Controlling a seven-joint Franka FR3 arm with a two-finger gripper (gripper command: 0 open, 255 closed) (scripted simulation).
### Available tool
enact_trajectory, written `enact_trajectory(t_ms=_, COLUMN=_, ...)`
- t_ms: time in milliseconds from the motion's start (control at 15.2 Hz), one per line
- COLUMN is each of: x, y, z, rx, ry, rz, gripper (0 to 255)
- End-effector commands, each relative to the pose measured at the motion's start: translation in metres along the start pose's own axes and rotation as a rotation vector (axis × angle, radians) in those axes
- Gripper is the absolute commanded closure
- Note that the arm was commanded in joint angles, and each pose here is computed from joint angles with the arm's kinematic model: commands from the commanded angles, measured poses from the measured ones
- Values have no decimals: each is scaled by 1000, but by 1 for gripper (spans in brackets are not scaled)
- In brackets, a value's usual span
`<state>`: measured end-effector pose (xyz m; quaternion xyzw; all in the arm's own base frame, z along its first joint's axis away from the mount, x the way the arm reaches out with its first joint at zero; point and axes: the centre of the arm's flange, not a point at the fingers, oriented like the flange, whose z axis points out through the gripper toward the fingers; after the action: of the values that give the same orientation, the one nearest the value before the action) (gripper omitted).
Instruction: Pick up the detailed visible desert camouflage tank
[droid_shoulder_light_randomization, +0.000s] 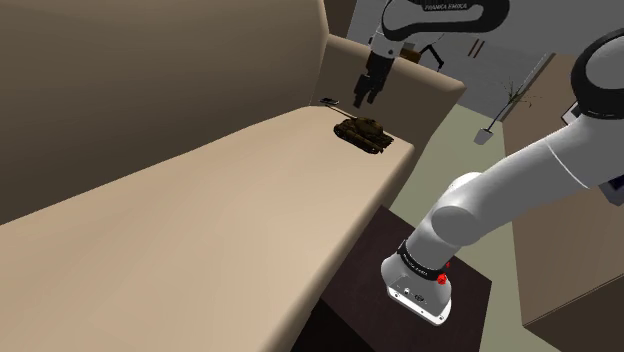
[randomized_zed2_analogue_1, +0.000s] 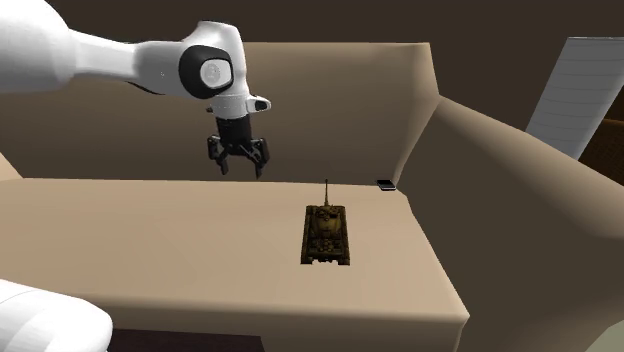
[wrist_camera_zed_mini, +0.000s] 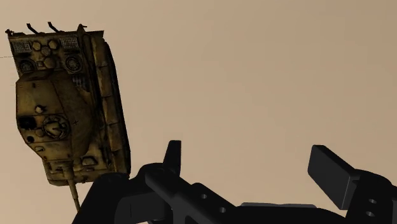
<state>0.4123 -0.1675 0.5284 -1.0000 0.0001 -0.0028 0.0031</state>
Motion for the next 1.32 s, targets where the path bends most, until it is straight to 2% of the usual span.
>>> enact_trajectory(t_ms=0, x=9, y=25, z=16, rx=-1, ry=-6, rz=-12, gripper=0)
enact_trajectory(t_ms=1254, x=135, y=216, z=114, rx=3, ry=-59, rz=-109, gripper=0)
